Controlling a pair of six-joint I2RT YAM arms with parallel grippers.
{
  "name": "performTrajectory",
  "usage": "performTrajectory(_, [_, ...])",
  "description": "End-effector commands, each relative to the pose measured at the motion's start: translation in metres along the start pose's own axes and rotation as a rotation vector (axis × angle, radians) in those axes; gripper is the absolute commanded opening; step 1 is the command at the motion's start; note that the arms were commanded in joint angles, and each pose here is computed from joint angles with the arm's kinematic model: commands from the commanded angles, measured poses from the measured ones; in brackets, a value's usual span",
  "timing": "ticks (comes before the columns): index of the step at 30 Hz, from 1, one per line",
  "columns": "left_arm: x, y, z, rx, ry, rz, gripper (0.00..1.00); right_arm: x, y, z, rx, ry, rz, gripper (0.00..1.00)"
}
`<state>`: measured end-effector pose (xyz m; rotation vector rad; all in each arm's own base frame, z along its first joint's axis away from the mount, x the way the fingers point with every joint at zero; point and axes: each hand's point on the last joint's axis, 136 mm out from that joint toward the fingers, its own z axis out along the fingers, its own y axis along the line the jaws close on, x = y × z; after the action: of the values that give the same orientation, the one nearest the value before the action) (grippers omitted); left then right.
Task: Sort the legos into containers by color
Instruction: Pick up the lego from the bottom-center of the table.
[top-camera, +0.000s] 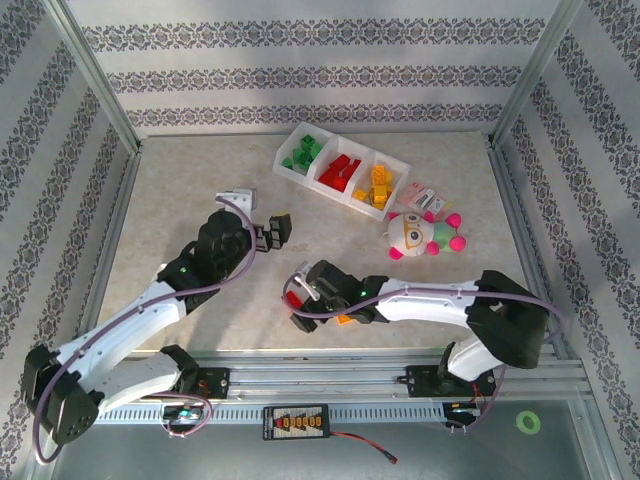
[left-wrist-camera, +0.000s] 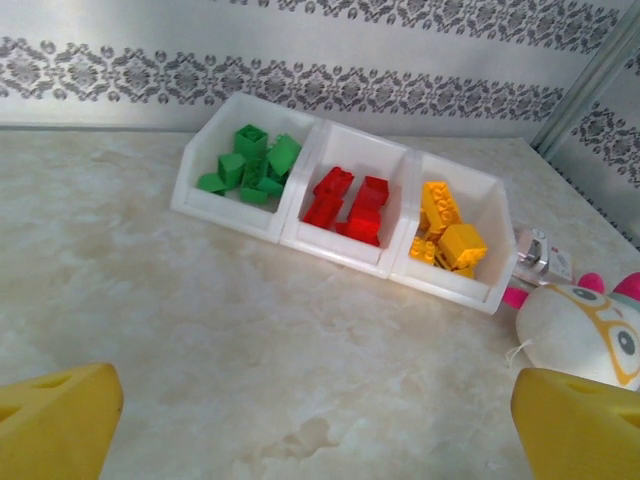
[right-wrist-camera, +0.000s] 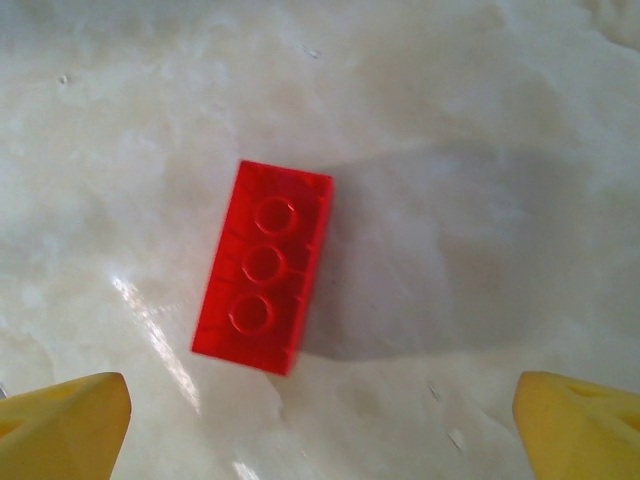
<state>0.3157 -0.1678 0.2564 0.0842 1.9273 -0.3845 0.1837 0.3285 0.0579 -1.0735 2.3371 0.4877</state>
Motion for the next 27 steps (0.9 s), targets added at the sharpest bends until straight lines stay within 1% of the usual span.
performTrajectory(1, [0.020, 0.025, -0.012, -0.090, 0.053, 0.010, 0.99, -0.022, 0.010, 0.007, -0.003, -0.042, -0.031, 0.98])
performTrajectory(4, [0.022, 0.031, -0.021, -0.106, 0.060, 0.022, 0.99, -0.019, 0.011, 0.020, -0.001, -0.011, -0.019, 0.94])
performTrajectory(8, [0.022, 0.036, -0.028, -0.119, 0.051, 0.039, 0.99, -0.013, 0.012, 0.037, -0.002, 0.033, -0.006, 0.86])
performTrajectory(13, [0.022, 0.035, -0.028, -0.111, 0.053, 0.061, 0.99, -0.011, 0.012, 0.047, 0.005, 0.065, 0.003, 0.75])
performTrajectory(16, [0.020, 0.031, -0.028, -0.091, 0.048, 0.070, 0.99, -0.009, 0.010, 0.049, 0.020, 0.074, 0.009, 0.66])
performTrajectory(18, [0.018, 0.029, -0.028, -0.082, 0.045, 0.076, 0.99, -0.008, 0.007, 0.048, 0.037, 0.075, 0.016, 0.57])
performTrajectory(24, [0.017, 0.026, -0.027, -0.067, 0.046, 0.115, 0.99, -0.009, -0.001, 0.042, 0.042, 0.062, 0.058, 0.36])
performTrajectory(25, [0.017, 0.025, -0.027, -0.063, 0.047, 0.121, 0.99, -0.009, -0.003, 0.040, 0.044, 0.059, 0.068, 0.33])
performTrajectory(27, [0.018, 0.023, -0.025, -0.053, 0.052, 0.137, 0.99, -0.009, -0.007, 0.038, 0.049, 0.053, 0.085, 0.31])
